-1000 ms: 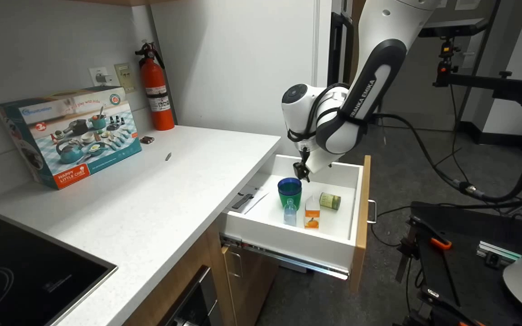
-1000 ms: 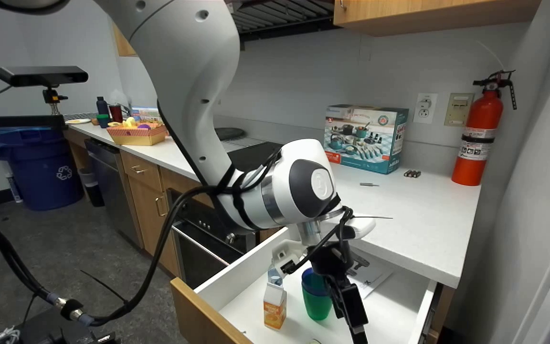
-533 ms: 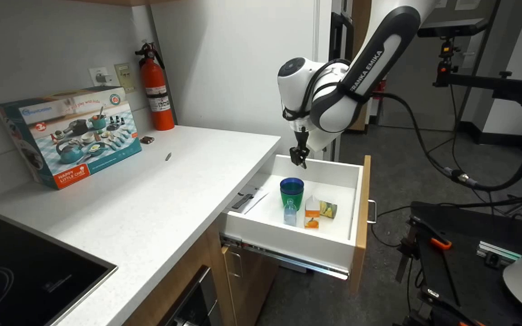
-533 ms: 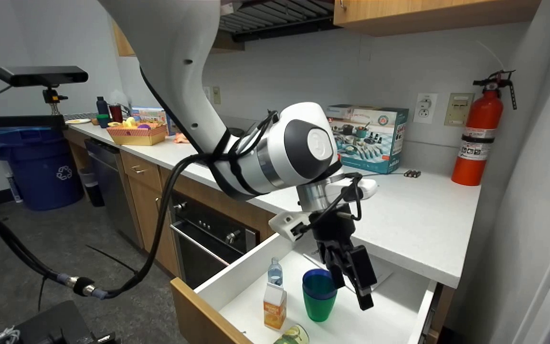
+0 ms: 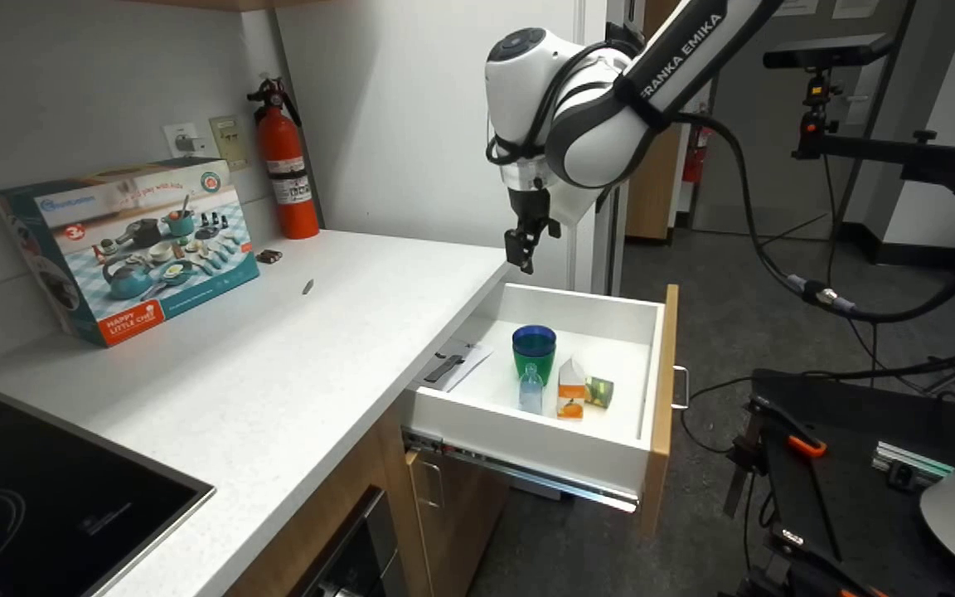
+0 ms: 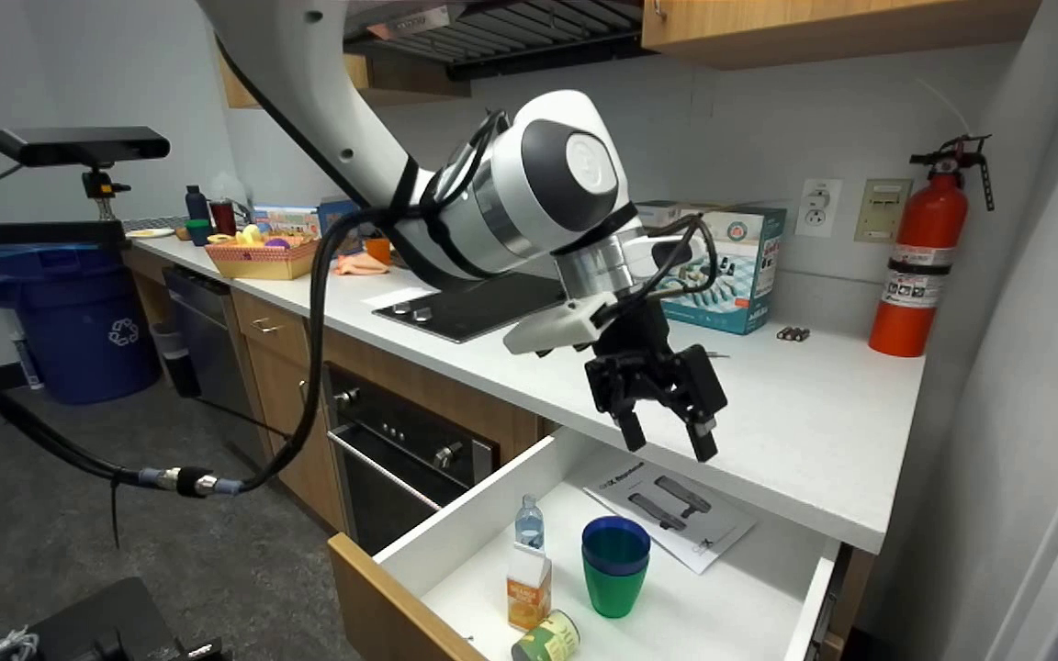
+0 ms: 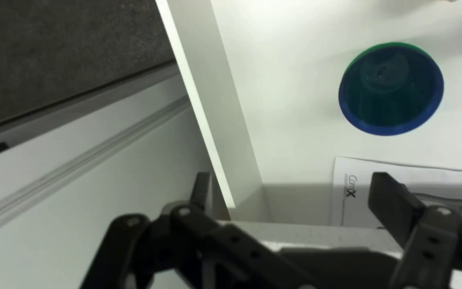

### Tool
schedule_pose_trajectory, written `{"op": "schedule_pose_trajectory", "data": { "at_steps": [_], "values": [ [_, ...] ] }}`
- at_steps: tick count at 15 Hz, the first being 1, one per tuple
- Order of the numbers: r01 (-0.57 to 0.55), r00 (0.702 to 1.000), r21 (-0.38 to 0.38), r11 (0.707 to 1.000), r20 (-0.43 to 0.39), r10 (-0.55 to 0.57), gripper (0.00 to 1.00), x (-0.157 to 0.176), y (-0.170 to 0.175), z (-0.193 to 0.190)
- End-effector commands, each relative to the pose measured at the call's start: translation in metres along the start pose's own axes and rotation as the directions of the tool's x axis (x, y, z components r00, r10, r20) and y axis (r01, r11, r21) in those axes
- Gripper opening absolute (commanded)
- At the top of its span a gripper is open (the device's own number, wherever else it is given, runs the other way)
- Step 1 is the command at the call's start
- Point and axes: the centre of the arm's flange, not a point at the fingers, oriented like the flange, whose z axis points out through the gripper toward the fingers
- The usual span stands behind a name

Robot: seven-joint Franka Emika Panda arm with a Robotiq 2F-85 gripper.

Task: Put the object on the counter in the drawer

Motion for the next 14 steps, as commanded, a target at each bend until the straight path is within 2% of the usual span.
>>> {"op": "schedule_pose_trajectory", "data": {
  "at_steps": [1,4,8,9,10,14],
  "values": [
    [0.134,0.990,0.005,0.991,-0.038,-0.134,1.00,0.019,0.000,-0.045],
    [0.261,0.963,0.011,0.965,-0.076,-0.260,1.00,0.027,-0.007,-0.072],
    [0.429,0.901,0.007,0.903,-0.073,-0.427,1.00,0.028,-0.010,-0.097],
    [0.436,0.899,0.011,0.900,-0.056,-0.435,1.00,0.029,-0.006,-0.104],
    [0.393,0.917,0.000,0.920,-0.077,-0.392,1.00,0.024,-0.017,-0.086],
    [0.422,0.905,0.001,0.907,-0.066,-0.421,1.00,0.025,-0.012,-0.096]
  ]
}}
